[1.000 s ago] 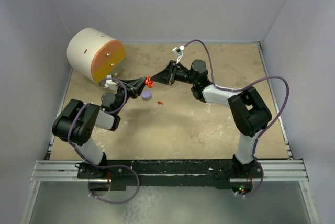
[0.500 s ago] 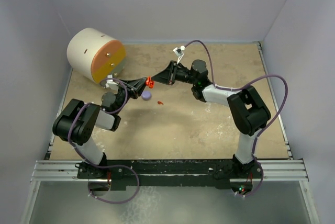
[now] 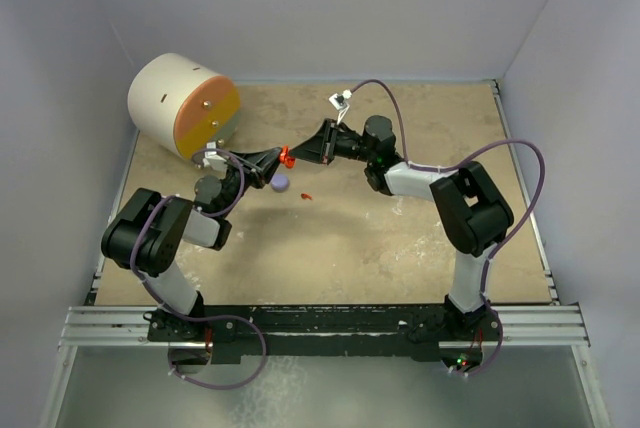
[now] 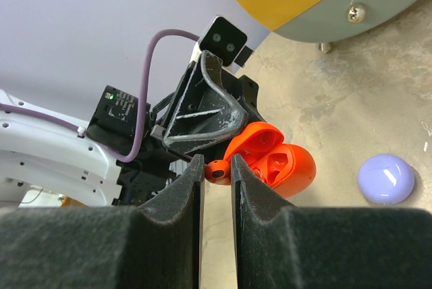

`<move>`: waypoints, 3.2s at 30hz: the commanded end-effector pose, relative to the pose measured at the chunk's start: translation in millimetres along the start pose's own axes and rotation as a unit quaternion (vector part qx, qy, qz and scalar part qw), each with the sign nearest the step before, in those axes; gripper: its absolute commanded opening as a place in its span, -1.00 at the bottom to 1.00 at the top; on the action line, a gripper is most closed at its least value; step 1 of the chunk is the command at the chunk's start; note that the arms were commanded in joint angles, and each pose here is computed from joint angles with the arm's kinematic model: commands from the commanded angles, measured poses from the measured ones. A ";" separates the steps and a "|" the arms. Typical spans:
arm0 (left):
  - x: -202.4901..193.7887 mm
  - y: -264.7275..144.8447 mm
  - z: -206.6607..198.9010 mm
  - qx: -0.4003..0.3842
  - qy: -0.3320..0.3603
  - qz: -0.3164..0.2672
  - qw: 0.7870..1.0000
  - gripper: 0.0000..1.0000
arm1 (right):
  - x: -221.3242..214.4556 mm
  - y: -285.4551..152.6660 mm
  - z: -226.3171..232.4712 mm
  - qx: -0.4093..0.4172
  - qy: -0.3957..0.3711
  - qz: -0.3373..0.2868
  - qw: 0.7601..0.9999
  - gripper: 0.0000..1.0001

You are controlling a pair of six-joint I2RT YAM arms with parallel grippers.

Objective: Insert the wireless bluetooth earbuds into the charging case
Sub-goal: Place the earbud in the charging case.

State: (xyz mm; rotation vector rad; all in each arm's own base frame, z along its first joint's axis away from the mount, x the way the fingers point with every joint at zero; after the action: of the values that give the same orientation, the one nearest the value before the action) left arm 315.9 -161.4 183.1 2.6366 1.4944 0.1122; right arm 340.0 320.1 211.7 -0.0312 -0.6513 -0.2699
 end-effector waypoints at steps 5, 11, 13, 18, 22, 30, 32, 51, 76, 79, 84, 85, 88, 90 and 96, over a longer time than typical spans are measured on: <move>-4.9 3.9 -27.5 -0.068 0.014 0.016 0.997 -1.00 | 8.9 -2.0 9.8 0.027 -0.021 -0.010 0.999 -1.00; -5.4 3.1 -29.7 -0.073 0.015 0.017 0.997 -1.00 | 8.4 -3.9 8.1 0.026 -0.018 -0.010 0.999 -1.00; -5.5 2.6 -29.6 -0.074 0.015 0.018 0.997 -1.00 | 8.2 -5.0 6.4 0.025 -0.016 -0.011 1.000 -1.00; -5.8 2.0 -30.9 -0.079 0.015 0.018 0.997 -1.00 | 6.8 -6.1 5.4 0.026 -0.012 -0.009 1.000 -1.00; -6.0 2.0 -32.4 -0.084 0.017 0.019 0.996 -1.00 | 5.2 -7.4 4.0 0.027 -0.007 -0.008 1.000 -1.00; -6.8 2.5 -33.9 -0.093 0.019 0.022 0.995 -1.00 | 2.2 -7.5 3.2 0.033 -0.001 -0.003 0.999 -1.00; -7.2 2.6 -35.1 -0.097 0.020 0.023 0.995 -1.00 | 2.2 -7.4 3.1 0.033 0.000 -0.003 0.999 -1.00; -10.6 1.7 -43.4 -0.116 0.025 0.034 0.992 -1.00 | 1.5 -8.0 -5.9 0.021 0.021 0.003 1.000 -0.95; -10.3 0.9 -43.3 -0.134 0.046 0.021 0.990 -1.00 | -3.5 -18.5 -16.9 0.004 0.063 -0.002 0.998 -0.83; -11.2 0.6 -45.9 -0.138 0.049 0.022 0.989 -1.00 | -4.2 -18.8 -19.5 0.002 0.069 -0.004 0.998 -0.83; -11.7 0.3 -49.7 -0.147 0.069 0.020 0.987 -1.00 | -3.4 -19.8 -20.3 0.003 0.080 -0.007 0.997 -0.84; -12.0 0.0 -49.9 -0.147 0.071 0.020 0.986 -1.00 | -3.0 -20.1 -20.9 0.002 0.082 -0.008 0.997 -0.84; -12.6 -0.6 -52.4 -0.151 0.077 0.019 0.985 -1.00 | -2.7 -21.1 -21.6 0.001 0.088 -0.009 0.996 -0.84; -13.0 -0.5 -54.5 -0.155 0.081 0.018 0.984 -1.00 | -1.8 -22.0 -21.2 0.002 0.092 -0.009 0.996 -0.84; -14.2 1.8 -60.7 -0.166 0.087 0.016 0.982 -1.00 | 0.3 -22.4 -20.3 0.003 0.100 -0.010 0.995 -0.84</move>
State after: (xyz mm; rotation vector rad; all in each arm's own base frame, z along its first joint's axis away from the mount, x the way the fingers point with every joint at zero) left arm 311.4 -173.8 177.2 2.6866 1.4294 0.2373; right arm 343.0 301.5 192.1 -0.0083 -0.4463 -0.2803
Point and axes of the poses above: each gripper's point midway between its finger pads, its own y axis out along the fingers, its own z axis along the line the jaws close on, x = y × z, the point moved 6 cm from there along -y, back along the fingers, and after that the axes turned 4 degrees about y, right-handed, at the moved point
